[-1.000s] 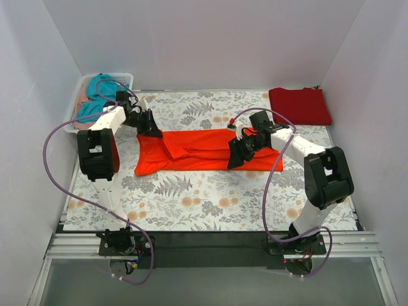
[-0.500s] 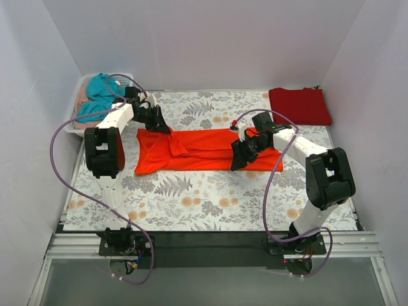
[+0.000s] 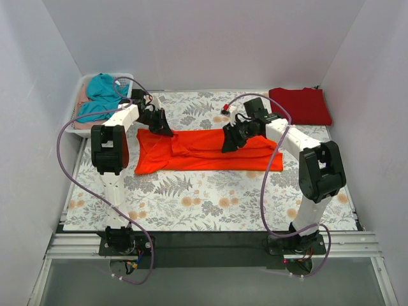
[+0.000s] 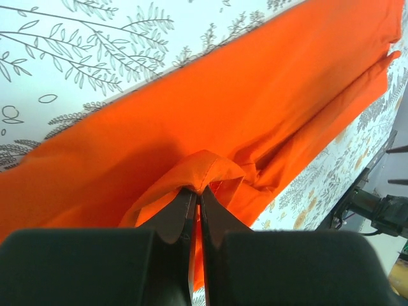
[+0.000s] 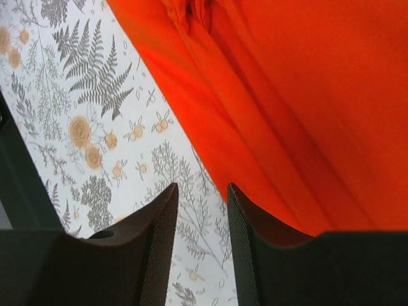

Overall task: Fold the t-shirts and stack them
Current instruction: Fold the tshirt

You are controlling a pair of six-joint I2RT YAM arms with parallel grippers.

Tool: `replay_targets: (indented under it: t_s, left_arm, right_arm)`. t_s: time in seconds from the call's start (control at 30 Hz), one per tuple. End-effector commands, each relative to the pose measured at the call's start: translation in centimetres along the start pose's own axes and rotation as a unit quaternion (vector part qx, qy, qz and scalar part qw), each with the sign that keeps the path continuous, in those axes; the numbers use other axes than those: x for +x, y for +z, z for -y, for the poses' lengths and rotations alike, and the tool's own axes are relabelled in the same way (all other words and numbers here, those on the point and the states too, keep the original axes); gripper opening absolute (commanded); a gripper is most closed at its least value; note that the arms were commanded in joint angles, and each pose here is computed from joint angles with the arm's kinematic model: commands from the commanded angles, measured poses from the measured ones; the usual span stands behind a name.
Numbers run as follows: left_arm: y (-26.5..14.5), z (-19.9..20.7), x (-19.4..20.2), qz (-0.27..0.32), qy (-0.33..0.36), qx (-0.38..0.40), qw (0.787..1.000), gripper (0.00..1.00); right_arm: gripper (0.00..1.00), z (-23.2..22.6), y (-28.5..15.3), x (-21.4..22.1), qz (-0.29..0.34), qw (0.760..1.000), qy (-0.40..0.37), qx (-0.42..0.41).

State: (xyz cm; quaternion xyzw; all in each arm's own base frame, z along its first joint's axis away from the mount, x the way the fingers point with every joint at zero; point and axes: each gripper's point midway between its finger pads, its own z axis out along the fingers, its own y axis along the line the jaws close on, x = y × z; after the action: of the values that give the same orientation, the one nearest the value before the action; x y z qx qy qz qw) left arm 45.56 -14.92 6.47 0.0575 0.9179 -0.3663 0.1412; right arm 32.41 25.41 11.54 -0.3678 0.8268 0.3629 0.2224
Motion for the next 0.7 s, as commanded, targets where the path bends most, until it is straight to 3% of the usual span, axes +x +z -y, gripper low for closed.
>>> replay_targets:
  t_s: [0.0, 0.07, 0.17, 0.4, 0.67]
  left_arm:
    - [-0.8, 0.5, -1.3, 0.014, 0.007, -0.003, 1.000, 0.00]
    - [-0.7, 0.4, -1.5, 0.015, 0.006, -0.003, 1.000, 0.00]
    - [-0.4, 0.0, -1.4, 0.011, 0.005, -0.007, 1.000, 0.00]
    - [-0.3, -0.5, -1.4, 0.010, -0.001, -0.011, 1.000, 0.00]
    - [-0.6, -0.7, -1.5, 0.012, -0.002, -0.012, 1.000, 0.00]
  right_arm:
    - [0.45, -1.3, 2.3, -4.6, 0.038, 0.997, -0.061, -0.001]
    - [0.55, -1.2, 3.0, -6.6, 0.051, 0.994, -0.092, 0.019]
    - [0.61, -2.0, 4.9, -8.0, 0.052, 0.988, -0.143, 0.035]
    - [0.66, -4.9, 10.4, -10.3, 0.049, 0.968, -0.243, 0.042]
    - [0.71, -6.9, 14.8, -10.0, 0.031, 0.954, -0.296, 0.041]
